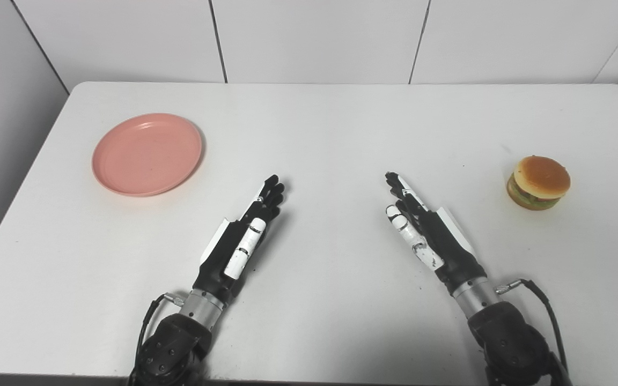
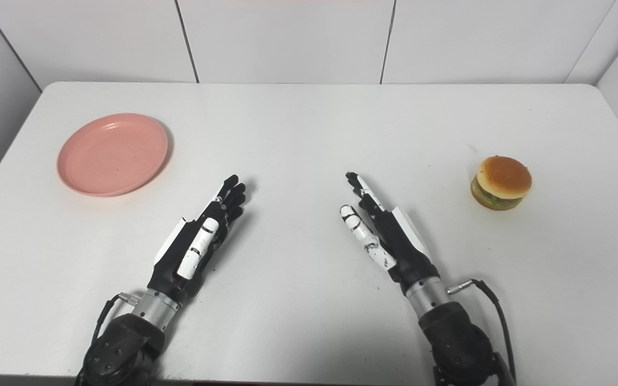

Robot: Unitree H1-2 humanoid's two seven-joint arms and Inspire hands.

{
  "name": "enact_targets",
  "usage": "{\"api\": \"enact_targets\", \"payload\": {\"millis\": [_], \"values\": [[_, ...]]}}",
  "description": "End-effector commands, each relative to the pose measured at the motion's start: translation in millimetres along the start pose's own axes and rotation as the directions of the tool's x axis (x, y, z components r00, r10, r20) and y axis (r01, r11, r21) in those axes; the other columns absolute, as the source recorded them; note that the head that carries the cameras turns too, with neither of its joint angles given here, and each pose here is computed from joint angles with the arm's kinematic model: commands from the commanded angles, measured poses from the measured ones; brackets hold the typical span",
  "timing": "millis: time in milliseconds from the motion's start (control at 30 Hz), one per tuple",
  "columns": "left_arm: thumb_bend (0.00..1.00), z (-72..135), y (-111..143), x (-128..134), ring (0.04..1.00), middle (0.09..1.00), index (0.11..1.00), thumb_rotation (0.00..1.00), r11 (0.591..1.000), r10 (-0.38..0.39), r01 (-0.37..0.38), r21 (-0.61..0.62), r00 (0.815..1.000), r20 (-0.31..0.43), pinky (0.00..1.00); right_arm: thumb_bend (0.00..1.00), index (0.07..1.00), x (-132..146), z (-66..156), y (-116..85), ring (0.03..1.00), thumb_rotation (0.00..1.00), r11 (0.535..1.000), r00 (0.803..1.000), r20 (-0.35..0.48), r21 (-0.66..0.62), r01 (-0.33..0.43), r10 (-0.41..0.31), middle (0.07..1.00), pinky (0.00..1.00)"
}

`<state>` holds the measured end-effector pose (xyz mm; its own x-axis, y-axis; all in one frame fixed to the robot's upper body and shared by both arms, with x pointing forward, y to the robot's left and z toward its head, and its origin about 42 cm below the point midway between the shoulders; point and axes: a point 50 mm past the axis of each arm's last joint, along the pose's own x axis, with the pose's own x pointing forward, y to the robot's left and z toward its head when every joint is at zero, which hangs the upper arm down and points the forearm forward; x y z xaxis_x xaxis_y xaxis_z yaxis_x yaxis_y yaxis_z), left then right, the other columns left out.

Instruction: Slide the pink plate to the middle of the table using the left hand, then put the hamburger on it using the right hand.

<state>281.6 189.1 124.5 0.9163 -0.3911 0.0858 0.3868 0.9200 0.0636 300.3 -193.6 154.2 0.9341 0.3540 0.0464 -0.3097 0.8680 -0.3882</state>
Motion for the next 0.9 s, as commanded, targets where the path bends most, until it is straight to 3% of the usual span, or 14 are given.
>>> {"api": "enact_targets", "payload": {"millis": [0, 867], "values": [[0.43, -15.4, 2.1, -4.6, 1.0, 1.0, 1.0, 1.0, 1.0, 0.002, -0.003, -0.018, 0.996, -0.094, 1.0, 0.27, 0.971, 0.7, 3.0, 2.0, 0.978, 1.0, 1.0, 1.0, -0.006, 0.009, -0.017, 0.017, 0.981, 0.96], [0.42, -16.9, 2.0, -3.3, 1.0, 1.0, 1.0, 1.0, 1.0, 0.01, -0.012, -0.023, 0.996, -0.094, 1.0, 0.27, 0.974, 1.6, 0.7, 1.8, 0.981, 1.0, 1.0, 1.0, -0.006, 0.016, -0.021, 0.021, 0.982, 0.96]]}}
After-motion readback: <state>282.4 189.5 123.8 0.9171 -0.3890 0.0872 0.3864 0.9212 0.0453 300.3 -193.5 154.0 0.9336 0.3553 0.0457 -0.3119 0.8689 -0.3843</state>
